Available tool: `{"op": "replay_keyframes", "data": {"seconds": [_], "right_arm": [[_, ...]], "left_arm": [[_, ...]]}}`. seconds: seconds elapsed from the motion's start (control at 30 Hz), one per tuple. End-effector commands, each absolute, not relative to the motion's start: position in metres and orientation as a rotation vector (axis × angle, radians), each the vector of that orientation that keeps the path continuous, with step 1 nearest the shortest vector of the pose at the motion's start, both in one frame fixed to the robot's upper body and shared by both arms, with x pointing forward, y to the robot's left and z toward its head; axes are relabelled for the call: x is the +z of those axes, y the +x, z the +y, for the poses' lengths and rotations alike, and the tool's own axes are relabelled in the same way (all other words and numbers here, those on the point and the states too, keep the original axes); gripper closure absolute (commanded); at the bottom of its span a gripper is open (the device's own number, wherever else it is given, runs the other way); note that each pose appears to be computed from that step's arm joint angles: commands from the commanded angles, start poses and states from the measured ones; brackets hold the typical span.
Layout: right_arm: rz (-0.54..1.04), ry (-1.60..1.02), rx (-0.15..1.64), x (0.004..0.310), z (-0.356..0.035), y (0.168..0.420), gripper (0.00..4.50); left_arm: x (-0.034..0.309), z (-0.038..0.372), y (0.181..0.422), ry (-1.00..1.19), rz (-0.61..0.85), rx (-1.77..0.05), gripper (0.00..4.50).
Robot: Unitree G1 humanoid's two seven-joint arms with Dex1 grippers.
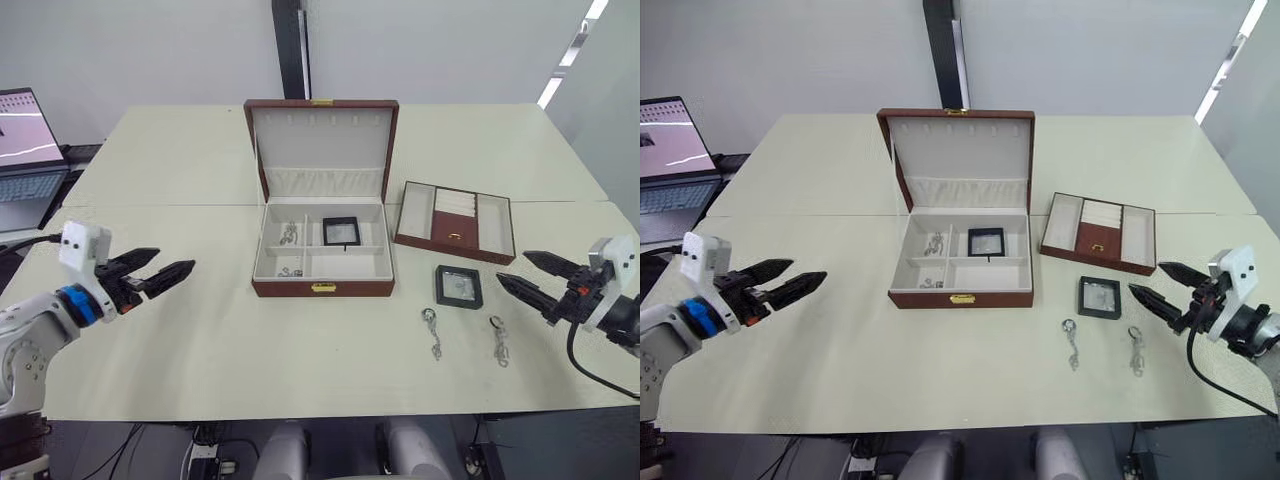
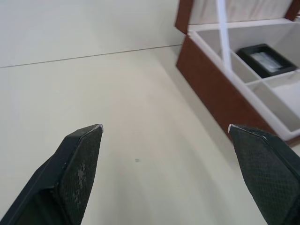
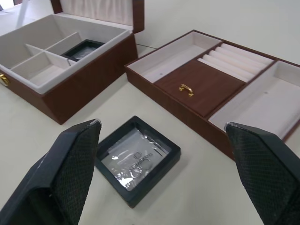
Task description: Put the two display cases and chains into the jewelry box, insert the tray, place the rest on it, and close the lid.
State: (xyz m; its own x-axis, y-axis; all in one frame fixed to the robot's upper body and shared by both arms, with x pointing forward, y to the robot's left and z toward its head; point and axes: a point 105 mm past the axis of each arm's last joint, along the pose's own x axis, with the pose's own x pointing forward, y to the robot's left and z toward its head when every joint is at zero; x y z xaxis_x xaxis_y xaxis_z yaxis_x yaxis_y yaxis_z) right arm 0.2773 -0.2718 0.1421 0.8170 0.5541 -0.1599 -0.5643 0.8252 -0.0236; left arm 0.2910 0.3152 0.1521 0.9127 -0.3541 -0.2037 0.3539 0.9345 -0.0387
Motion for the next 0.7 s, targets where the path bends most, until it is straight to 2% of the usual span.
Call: {"op": "replay_keyframes", "data": {"seconds": [0.03,0.2,0.47,0.7], "right_arm": [[0.072,-0.107,0.501,0.149,-0.288,0.283,0.0],[0.059,-0.104,0.379,0.133,-0.304,0.29,0.0],[-0.027,-0.122,0.148,0.128,-0.338,0.304,0.0],[-0.045,-0.119,0.087,0.122,-0.343,0.307,0.0]], "left_arm": [[0.152,0.347,0.289,0.041,0.141,-0.16,0.03],[0.138,0.376,0.281,0.052,0.103,0.083,0.03],[0.115,0.412,0.262,0.069,0.075,0.384,0.03],[0.106,0.41,0.264,0.059,0.065,0.418,0.03]]}}
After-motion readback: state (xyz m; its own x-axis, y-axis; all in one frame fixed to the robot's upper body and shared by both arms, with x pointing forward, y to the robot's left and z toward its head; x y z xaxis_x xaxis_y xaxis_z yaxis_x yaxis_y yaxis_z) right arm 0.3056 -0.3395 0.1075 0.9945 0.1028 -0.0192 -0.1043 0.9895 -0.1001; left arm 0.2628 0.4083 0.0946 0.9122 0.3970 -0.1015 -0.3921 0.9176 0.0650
